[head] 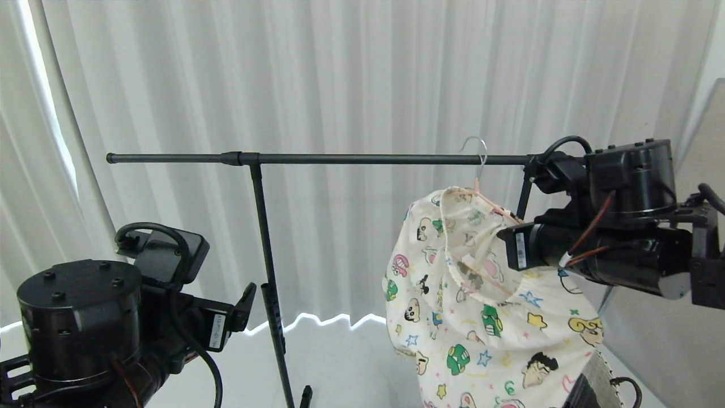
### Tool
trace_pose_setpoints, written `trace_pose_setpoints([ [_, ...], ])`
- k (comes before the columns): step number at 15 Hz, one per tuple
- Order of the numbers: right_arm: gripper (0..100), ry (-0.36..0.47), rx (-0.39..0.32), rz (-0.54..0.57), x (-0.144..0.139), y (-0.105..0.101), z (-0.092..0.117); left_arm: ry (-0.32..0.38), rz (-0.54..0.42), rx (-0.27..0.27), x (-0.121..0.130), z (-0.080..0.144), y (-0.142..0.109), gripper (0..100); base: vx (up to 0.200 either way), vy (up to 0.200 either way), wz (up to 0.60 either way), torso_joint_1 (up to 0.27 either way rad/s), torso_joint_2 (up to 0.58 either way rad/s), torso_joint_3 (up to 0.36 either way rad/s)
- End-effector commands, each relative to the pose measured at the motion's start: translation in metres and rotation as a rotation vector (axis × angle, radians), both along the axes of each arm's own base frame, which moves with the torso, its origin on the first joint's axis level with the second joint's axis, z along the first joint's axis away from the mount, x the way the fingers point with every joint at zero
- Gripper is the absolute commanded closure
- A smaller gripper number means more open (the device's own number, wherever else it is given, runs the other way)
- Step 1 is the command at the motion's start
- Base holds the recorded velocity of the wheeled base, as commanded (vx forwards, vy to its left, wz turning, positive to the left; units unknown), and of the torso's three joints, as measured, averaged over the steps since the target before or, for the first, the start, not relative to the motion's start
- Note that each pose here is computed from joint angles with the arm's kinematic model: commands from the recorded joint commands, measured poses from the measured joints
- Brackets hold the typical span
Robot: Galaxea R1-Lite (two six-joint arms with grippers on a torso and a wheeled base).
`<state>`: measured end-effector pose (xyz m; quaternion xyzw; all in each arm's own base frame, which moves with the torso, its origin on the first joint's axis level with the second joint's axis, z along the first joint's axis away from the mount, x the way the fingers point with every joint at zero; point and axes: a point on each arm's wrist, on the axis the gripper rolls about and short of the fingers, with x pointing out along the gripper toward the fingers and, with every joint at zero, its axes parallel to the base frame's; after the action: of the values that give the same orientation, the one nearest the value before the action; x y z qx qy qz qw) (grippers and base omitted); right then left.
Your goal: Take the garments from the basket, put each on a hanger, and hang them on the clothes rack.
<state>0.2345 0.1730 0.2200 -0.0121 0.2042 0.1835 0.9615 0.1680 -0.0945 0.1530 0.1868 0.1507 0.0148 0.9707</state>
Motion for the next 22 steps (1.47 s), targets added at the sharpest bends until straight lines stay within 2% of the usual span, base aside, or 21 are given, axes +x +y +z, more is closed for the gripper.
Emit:
trace_pose_setpoints([
  [1,100,-0.008,-0.003,-0.047,0.026,0.018,-0.003,-0.014,-0.001,-0.009,0.002,0.004,-0.002,0,0.000,0.000,0.00,0.000,0.00,0.000],
  [4,100,-0.025,-0.006,-0.068,0.032,0.023,0.000,-0.027,0.000,-0.017,0.004,0.008,-0.003,0,0.000,0.000,0.00,0.000,0.00,0.000],
  [19,100,-0.026,-0.021,-0.027,0.025,0.032,-0.002,-0.029,0.001,-0.019,0.004,0.008,-0.003,0,0.200,0.000,0.00,0.001,0.00,0.003],
  [22,100,-0.017,-0.026,-0.015,0.023,0.037,-0.005,-0.049,-0.019,-0.034,0.002,0.010,-0.006,0,0.000,0.000,0.00,0.000,0.00,0.000],
])
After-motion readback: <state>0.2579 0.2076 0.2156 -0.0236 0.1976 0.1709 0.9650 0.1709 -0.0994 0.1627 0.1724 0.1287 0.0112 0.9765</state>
